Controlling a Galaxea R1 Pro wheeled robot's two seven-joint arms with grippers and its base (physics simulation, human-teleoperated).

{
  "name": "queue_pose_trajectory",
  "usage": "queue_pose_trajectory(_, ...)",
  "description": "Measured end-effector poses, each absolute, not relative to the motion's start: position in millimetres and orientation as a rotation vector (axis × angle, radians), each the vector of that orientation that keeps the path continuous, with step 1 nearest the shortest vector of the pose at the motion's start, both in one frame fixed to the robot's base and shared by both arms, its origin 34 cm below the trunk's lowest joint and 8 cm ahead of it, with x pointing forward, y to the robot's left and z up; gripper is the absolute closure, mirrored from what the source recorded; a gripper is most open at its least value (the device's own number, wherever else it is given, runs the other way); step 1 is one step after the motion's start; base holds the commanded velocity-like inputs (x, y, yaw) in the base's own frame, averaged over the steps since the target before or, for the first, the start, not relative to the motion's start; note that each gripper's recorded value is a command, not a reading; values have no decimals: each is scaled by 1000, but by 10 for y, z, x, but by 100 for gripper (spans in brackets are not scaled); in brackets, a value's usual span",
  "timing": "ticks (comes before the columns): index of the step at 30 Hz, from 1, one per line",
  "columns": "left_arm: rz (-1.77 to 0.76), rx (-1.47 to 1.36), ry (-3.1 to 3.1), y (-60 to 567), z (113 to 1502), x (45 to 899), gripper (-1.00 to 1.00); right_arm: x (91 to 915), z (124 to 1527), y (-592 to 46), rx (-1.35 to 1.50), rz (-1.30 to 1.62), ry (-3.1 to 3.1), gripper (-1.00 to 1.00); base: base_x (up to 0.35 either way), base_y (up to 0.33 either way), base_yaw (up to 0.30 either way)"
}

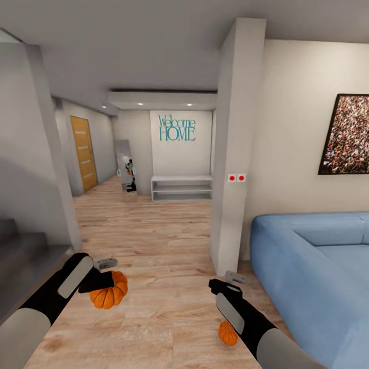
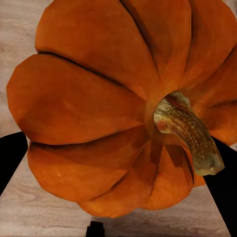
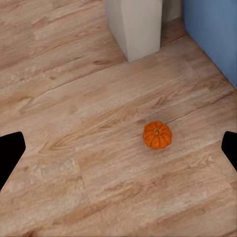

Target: Place each of the two pumpkins and all three candles from the living room inside a cabinet in the living room (use any cabinet), then make sure every cabinet is closed, and position the cauldron so it is next to a table in the living room.

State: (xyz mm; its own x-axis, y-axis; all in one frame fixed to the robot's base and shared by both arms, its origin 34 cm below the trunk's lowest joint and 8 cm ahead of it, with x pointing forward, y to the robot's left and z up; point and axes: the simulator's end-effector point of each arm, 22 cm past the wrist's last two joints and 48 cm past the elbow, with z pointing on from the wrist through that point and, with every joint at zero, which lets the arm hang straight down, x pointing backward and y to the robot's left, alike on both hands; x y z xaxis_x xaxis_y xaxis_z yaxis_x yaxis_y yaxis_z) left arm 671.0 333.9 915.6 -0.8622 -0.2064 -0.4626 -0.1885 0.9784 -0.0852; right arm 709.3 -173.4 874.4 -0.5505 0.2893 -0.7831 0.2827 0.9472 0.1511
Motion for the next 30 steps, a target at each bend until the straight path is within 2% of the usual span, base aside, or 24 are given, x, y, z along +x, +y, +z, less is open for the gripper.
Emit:
queue_pose_trajectory(11,-21,-232,2649,3278,9120,6694,100,7088,8734,-1708,416,28,2181,-100,7,2,-36)
queue_pose_trajectory(24,-24,-232,2652,3267,9105,6692,100,7084,8718,-1706,419,32,2185,-100,124,118,-253)
queue_pose_trajectory(30,-30,-233,2652,3254,9102,6693,100,7085,8717,-1703,419,32,2185,-100,144,-115,-230)
